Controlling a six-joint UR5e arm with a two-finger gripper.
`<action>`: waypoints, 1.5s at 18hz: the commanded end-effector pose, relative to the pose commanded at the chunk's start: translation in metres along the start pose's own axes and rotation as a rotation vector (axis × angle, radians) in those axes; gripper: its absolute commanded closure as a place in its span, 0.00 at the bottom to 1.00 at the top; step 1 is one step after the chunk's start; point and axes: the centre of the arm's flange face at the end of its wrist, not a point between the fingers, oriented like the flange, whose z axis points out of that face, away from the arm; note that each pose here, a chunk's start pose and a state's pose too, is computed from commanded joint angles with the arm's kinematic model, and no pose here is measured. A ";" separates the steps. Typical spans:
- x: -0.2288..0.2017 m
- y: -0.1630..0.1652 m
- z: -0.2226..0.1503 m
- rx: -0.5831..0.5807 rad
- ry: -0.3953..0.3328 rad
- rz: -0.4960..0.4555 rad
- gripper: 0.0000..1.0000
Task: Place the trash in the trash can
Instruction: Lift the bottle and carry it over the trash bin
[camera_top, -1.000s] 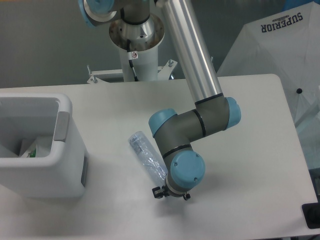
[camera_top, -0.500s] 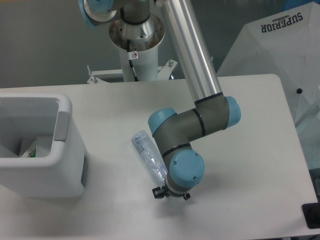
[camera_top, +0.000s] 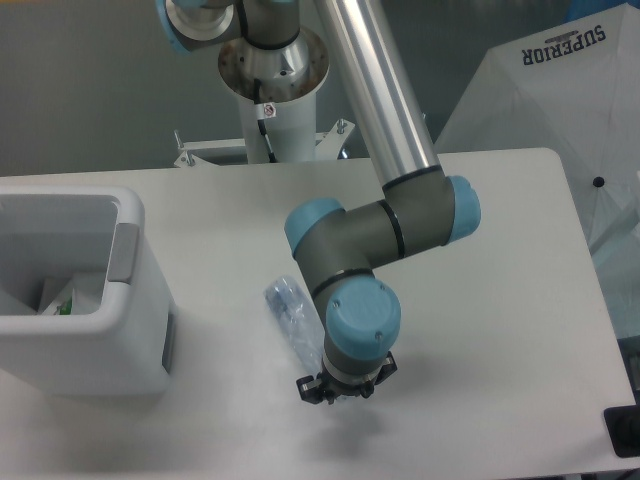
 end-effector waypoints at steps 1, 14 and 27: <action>0.005 -0.002 -0.013 0.034 0.011 0.007 0.73; 0.049 0.009 -0.131 0.240 0.201 0.055 0.87; 0.088 0.045 -0.308 0.607 0.363 0.246 0.87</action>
